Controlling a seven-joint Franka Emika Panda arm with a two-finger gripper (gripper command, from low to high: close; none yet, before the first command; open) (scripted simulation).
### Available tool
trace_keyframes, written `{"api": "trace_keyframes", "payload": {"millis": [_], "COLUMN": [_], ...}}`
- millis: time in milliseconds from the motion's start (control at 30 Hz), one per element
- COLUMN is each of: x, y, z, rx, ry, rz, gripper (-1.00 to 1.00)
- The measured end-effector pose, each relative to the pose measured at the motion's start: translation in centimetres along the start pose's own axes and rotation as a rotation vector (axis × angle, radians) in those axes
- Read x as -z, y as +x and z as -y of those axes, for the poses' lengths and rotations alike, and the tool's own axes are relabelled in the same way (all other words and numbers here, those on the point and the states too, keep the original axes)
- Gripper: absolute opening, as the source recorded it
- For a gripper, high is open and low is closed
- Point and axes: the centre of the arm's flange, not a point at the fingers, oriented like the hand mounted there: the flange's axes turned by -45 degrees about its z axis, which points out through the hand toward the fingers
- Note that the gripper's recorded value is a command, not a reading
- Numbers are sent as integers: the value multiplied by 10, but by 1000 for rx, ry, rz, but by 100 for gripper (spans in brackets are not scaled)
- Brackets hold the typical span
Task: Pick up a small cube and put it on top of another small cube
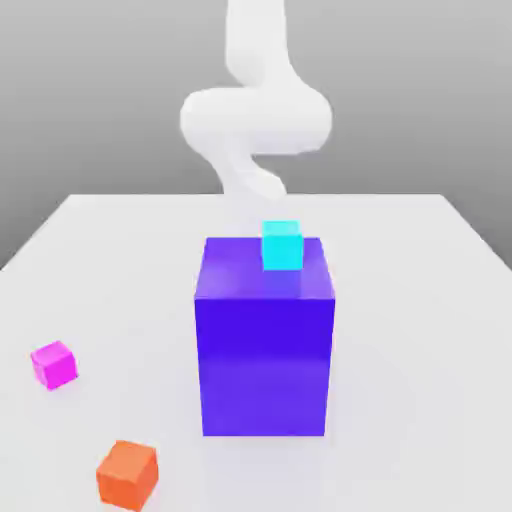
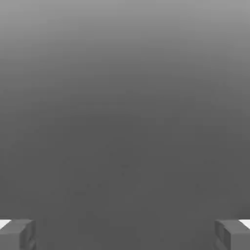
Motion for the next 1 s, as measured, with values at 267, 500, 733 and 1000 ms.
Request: {"api": "trace_keyframes", "payload": {"millis": [267,500,733,1000], "x": [-163,-250,-284,-333], "y": [-73,-202,-365,-422], "z": [-128,-230,-292,-295], "rx": [-211,-419,-643,-659], "ry": [-123,-205,-266,-269], "rz": [252,462,660,684], "gripper": [0,0,0,-100]}}
